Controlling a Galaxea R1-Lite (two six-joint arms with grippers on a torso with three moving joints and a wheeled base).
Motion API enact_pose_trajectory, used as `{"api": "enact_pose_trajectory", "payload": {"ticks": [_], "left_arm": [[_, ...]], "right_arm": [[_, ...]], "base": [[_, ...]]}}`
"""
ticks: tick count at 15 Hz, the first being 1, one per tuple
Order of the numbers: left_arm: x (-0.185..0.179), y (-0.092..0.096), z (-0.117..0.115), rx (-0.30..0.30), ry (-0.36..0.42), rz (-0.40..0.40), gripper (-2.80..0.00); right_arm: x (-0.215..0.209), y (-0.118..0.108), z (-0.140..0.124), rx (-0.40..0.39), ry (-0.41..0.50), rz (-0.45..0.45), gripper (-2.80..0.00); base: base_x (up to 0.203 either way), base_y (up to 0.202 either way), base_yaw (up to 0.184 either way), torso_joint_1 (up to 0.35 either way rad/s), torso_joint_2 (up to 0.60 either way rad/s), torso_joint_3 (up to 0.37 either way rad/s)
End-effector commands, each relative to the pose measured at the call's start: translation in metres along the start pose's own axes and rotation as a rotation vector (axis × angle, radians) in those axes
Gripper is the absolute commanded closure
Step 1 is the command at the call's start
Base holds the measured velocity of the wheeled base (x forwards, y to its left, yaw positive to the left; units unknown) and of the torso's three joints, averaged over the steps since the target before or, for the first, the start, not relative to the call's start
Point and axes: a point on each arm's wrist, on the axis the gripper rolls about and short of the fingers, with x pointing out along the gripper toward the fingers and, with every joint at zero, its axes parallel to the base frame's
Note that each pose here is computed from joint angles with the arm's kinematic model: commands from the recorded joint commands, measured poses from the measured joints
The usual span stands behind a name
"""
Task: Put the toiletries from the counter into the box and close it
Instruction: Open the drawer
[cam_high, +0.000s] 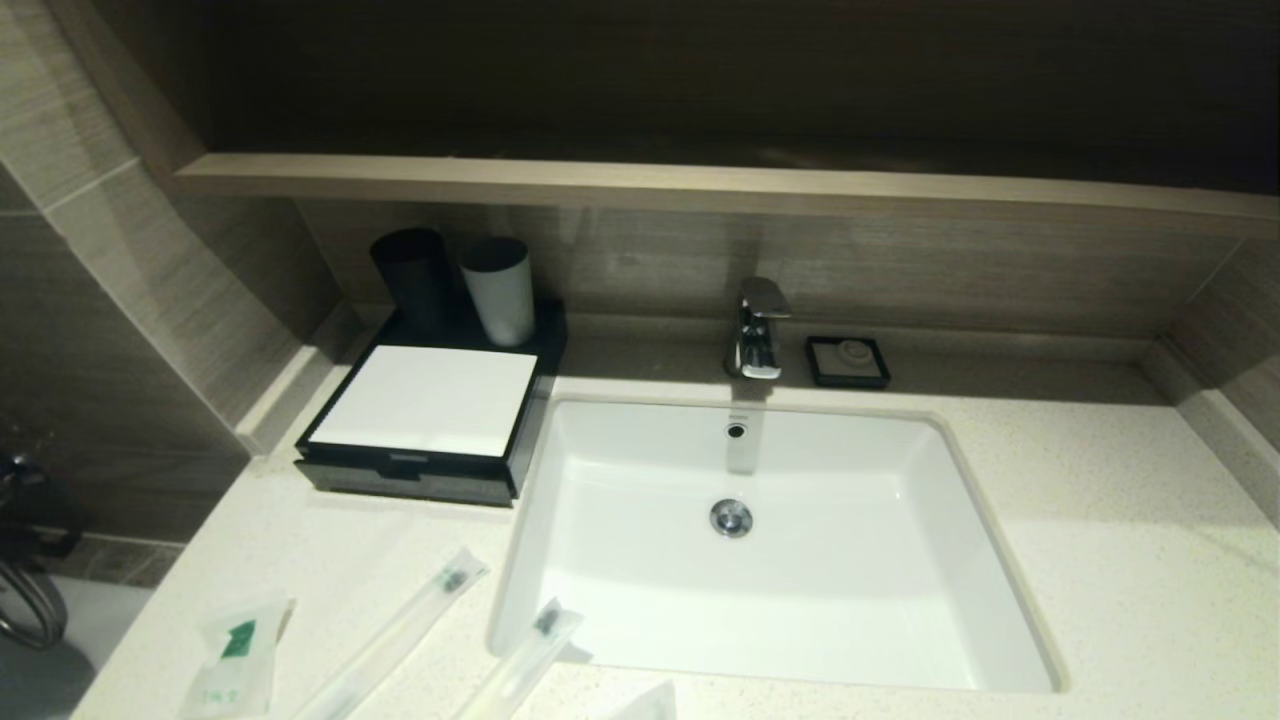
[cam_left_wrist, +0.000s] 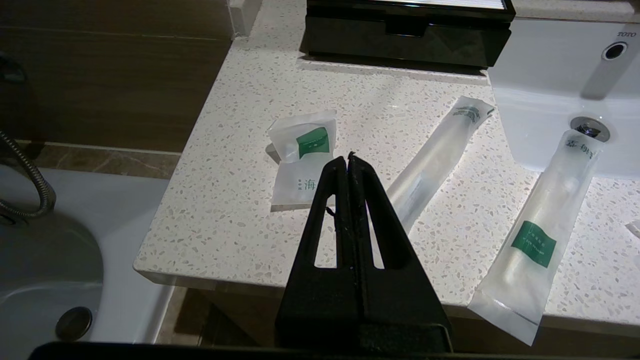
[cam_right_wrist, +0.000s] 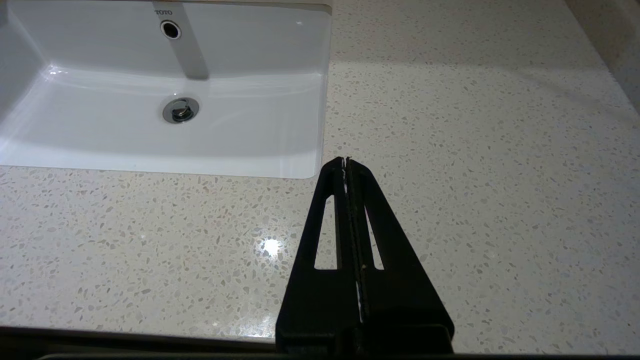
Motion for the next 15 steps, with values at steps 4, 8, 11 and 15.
{"api": "enact_pose_trajectory", "payload": {"ticks": [4,8,11,15], "left_arm": [[0.0,0.0,-0.0001,-0.001,0.0,0.001,0.0],[0.0,0.0,-0.0001,0.002,0.0,-0.001,0.0],[0.0,0.0,-0.0001,0.0,0.0,-0.001,0.0],[-0.0001,0.0,0.0003,0.0,-0.001,0.001,0.0]], "right_arm": [[0.0,0.0,-0.0001,0.0,0.001,0.0,0.0],[0.0,0.0,-0.0001,0.0,0.001,0.0,0.0],[0.0,0.0,-0.0001,0.0,0.001,0.001,0.0],[0.0,0.0,-0.0001,0.0,0.001,0.0,0.0]], "base": [[0.0,0.0,0.0,0.0,0.0,0.0],[0.0,0.0,0.0,0.0,0.0,0.0],[0.0,0.0,0.0,0.0,0.0,0.0],[0.0,0.0,0.0,0.0,0.0,0.0]]}}
